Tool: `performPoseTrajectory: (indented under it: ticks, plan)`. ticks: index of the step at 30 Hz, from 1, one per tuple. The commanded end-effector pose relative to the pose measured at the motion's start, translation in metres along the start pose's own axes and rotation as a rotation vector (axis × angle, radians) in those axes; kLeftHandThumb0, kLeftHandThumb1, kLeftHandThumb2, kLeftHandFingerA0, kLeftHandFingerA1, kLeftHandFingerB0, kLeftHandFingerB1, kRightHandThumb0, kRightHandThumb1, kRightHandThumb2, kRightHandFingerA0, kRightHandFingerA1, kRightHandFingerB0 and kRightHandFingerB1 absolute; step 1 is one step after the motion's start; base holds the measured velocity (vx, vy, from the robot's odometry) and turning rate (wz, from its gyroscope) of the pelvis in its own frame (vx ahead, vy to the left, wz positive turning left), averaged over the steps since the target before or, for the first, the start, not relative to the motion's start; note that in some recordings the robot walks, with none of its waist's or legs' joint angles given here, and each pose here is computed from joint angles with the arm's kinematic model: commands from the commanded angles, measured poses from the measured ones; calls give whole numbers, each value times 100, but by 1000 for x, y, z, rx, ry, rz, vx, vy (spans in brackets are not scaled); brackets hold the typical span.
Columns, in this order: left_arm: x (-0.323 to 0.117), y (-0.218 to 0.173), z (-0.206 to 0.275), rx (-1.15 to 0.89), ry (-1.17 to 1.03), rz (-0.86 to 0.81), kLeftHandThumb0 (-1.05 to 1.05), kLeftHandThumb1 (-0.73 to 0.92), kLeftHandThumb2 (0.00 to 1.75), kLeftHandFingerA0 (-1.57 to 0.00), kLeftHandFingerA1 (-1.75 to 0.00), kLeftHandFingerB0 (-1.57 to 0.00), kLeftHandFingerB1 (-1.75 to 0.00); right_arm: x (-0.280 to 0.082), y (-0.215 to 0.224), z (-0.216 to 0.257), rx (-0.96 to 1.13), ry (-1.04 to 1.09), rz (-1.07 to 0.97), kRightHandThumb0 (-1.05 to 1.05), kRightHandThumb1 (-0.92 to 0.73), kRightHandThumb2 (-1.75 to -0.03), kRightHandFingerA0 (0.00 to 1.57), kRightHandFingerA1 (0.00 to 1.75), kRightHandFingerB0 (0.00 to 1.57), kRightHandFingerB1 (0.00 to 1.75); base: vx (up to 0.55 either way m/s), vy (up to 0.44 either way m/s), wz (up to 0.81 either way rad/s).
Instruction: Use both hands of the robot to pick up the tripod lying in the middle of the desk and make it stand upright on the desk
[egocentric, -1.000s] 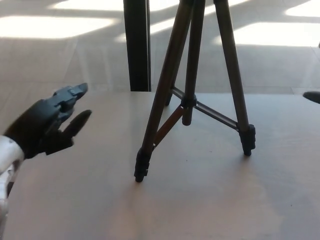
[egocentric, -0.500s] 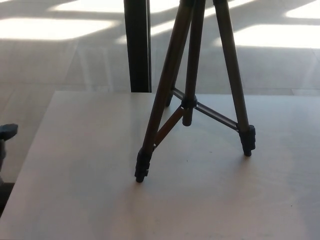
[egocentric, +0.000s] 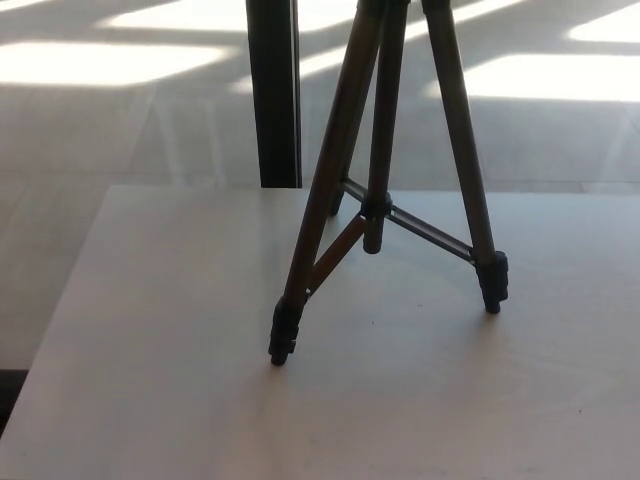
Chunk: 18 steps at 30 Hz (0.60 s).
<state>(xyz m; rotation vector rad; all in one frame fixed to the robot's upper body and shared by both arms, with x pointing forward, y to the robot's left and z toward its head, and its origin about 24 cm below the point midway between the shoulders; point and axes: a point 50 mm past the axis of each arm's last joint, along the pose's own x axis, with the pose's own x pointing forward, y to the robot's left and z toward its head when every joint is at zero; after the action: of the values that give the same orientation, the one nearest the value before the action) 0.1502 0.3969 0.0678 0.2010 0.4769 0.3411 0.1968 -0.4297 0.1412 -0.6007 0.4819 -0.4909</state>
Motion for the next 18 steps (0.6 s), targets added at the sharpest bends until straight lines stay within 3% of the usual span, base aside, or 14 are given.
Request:
performPoseTrajectory:
  ticks: [1,4,5,6,7,8,9,10,11,12,13,14,15,18]
  plan:
    - [-70,77,-135,-617,68,676,-80,60,100,0,-52,0,-43,-60,6,-189,876,362,-839,-55,-53,-85,17,62,27,52,0,0,0]
    - [-72,69,-154,-630,174,689,-81,58,99,0,-53,0,-46,-59,26,-192,1045,369,-838,-36,-46,-96,7,57,27,59,0,0,0]
    - [-74,67,-159,-643,194,671,-79,56,98,0,-52,0,-51,-60,32,-193,978,387,-822,-48,-69,-60,15,64,34,46,0,0,0]
    - [-76,65,-162,-620,236,649,-78,81,66,0,-34,0,-60,-59,37,-195,964,404,-795,-49,-71,-62,13,60,30,43,0,0,0]
    - [-80,59,-167,-525,350,594,-80,81,62,0,-76,0,-64,-60,45,-197,979,416,-716,-53,-79,-64,2,55,16,41,0,0,0]
    - [-84,55,-170,-464,422,556,-80,81,62,0,-76,0,-64,-61,52,-198,969,415,-651,-53,-79,-64,2,55,16,41,0,0,0]
    - [-86,54,-173,-436,457,542,-80,83,65,0,-81,0,-61,-61,56,-199,1038,385,-635,-52,-71,-82,0,41,7,46,0,0,0]
    - [-87,54,-174,-429,466,539,-80,83,65,0,-81,0,-61,-60,57,-200,1069,371,-637,-52,-71,-82,0,41,7,46,0,0,0]
    - [-85,51,-177,-440,470,535,-85,59,99,-1,-67,-5,-59,-56,59,-202,1018,442,-675,-55,-57,-88,8,57,15,50,0,0,0]
    - [-86,50,-178,-467,458,545,-92,61,100,-6,-71,-6,-63,-54,63,-202,1009,439,-622,-52,-78,-64,2,59,14,44,0,0,0]
    - [-85,50,-177,-494,447,555,-51,54,111,-4,-63,0,-58,-54,66,-203,1019,437,-616,-57,-62,-87,7,60,12,52,0,0,0]
    - [-85,50,-177,-529,435,567,-78,84,63,0,-86,0,-70,-54,70,-204,1084,439,-609,-56,-74,-62,0,65,12,52,0,0,0]
    - [-84,53,-176,-572,423,600,-82,58,100,-12,-73,-3,-61,-52,72,-204,1068,481,-500,-85,-77,-111,0,34,4,33,0,0,0]
    - [-82,58,-173,-675,368,669,-79,57,99,-7,-71,0,-58,-51,73,-205,975,557,-371,-75,-74,-111,0,38,0,34,0,0,0]
